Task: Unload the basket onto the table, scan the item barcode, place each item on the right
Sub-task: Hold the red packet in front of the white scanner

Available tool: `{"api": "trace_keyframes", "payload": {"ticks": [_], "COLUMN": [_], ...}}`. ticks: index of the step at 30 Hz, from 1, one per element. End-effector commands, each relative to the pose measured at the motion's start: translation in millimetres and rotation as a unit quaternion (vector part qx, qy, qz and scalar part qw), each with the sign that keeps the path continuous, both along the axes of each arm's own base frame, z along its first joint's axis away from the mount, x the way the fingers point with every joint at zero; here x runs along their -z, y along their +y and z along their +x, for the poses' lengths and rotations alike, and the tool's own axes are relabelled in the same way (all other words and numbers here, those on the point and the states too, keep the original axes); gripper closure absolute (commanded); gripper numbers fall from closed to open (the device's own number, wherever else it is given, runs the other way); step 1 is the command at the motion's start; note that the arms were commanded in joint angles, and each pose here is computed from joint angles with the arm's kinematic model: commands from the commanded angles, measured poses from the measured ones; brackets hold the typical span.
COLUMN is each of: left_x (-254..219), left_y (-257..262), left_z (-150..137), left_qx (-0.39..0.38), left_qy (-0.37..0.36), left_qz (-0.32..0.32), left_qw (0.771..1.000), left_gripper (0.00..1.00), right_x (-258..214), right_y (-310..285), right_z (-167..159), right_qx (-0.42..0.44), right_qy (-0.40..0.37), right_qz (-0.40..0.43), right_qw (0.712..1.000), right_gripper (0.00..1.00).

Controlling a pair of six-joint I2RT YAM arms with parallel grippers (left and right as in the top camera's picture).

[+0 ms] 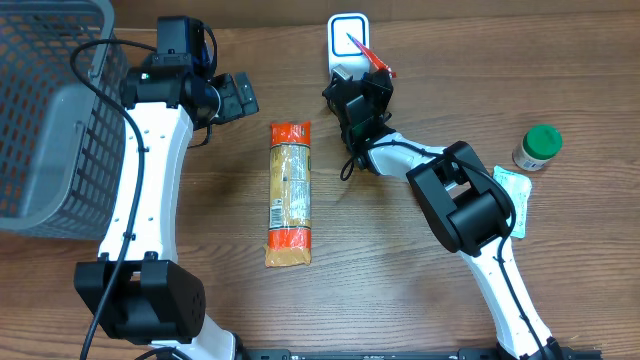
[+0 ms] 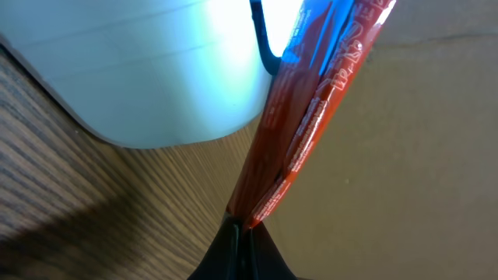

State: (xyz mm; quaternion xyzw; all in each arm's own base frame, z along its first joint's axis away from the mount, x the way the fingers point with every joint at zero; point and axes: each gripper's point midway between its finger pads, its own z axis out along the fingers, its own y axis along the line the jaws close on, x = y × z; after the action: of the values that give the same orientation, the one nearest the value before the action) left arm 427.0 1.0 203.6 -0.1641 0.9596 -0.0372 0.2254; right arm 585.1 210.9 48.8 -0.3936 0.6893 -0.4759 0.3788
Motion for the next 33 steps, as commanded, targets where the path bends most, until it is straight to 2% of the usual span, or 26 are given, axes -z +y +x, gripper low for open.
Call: {"api": "trace_keyframes", "payload": {"ticks": [1, 23, 29, 33], "left_x": [2.0, 2.0, 1.9, 2.0], "left_y": [0.6, 0.6, 0.6, 0.6], "left_z": [1.6, 1.6, 1.6, 1.6], "left_qx": [0.004, 0.004, 0.004, 0.004], "left_qy": [0.002, 0.002, 0.002, 0.002], "left_qz": [0.007, 0.007, 0.007, 0.007], "left_qw": [1.0, 1.0, 1.0, 1.0], "left_gripper": [0.01, 0.0, 0.0, 0.0], "right_x": [1.5, 14.4, 19.8, 20.3], "right_y": [-0.6, 14.0, 18.5, 19.6], "right_z": [1.4, -2.7, -4.2, -4.1], "right_qx": [0.001, -0.056, -0.088, -0.095], "right_qy": [0.0, 0.058, 0.09, 0.094], "right_qz": [-0.006, -0.083, -0.142, -0.151], "right_qw": [1.0, 0.993, 0.982, 0.98], "right_gripper": [0.96, 0.96, 0.96, 0.96]}}
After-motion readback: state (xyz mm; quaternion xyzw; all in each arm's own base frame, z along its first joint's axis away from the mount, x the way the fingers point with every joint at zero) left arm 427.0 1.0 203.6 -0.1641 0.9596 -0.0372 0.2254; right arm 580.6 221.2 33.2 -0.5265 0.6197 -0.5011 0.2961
